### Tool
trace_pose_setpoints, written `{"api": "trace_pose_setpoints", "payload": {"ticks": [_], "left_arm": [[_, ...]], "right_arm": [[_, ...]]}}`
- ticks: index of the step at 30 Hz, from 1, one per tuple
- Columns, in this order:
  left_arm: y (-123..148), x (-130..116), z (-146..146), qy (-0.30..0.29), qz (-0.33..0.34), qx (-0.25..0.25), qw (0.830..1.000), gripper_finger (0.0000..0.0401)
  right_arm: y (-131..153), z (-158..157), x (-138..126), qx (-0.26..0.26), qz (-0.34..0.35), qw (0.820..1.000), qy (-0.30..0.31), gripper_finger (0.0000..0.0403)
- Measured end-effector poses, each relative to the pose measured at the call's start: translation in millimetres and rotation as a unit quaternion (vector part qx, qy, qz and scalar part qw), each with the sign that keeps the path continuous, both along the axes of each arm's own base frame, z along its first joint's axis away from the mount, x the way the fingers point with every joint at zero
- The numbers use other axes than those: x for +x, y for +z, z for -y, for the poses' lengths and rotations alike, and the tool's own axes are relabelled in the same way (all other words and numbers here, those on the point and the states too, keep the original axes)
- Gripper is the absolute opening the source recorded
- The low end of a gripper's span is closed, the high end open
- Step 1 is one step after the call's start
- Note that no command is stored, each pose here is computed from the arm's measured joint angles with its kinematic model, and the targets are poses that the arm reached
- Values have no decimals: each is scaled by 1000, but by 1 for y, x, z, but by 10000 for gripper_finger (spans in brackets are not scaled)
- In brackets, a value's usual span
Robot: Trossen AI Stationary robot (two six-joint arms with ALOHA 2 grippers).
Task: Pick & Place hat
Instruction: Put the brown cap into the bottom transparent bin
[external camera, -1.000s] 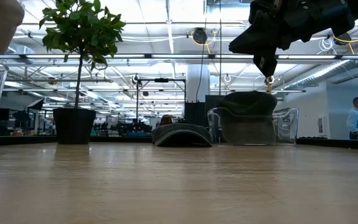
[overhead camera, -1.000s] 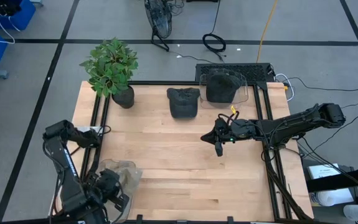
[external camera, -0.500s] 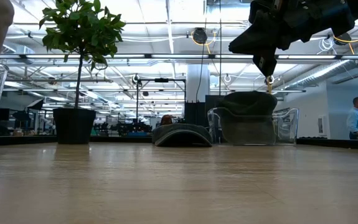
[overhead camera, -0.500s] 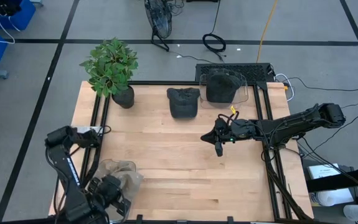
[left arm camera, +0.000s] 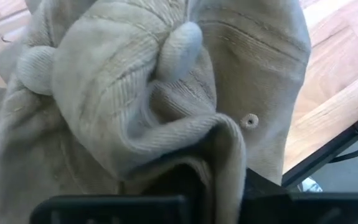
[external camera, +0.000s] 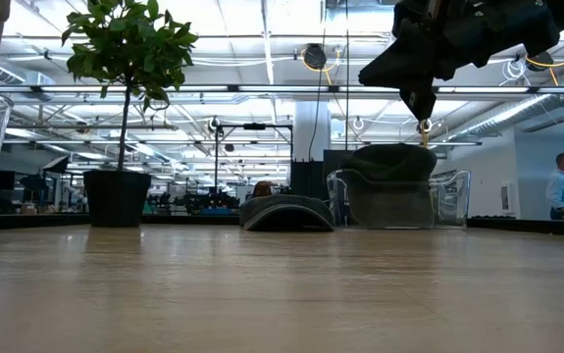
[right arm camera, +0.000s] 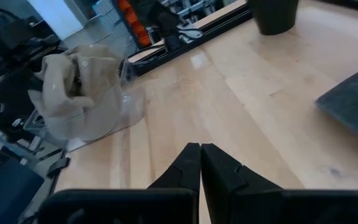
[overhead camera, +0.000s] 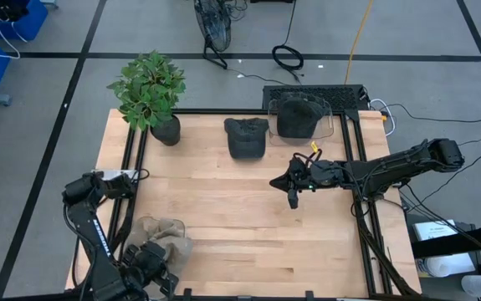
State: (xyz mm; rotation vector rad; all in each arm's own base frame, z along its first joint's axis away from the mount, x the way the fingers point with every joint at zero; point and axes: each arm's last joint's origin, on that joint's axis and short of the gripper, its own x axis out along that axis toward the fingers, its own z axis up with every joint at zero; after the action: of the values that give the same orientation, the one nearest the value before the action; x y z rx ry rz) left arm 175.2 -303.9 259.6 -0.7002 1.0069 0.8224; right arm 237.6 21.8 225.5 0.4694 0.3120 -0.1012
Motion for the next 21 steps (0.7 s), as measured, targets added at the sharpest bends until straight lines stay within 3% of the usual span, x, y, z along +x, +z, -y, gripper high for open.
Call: {"api": "trace_pose_setpoints", "payload": {"ticks": [16, 21], "left_arm": [[0, 1, 1, 2, 5, -9, 1000, 212], [16, -5, -9, 2, 6, -14, 1000, 263]], "right_arm": [[0, 0, 0, -1, 0, 1000, -5, 4], [0, 0, 0, -1, 0, 1000, -4, 4]]}}
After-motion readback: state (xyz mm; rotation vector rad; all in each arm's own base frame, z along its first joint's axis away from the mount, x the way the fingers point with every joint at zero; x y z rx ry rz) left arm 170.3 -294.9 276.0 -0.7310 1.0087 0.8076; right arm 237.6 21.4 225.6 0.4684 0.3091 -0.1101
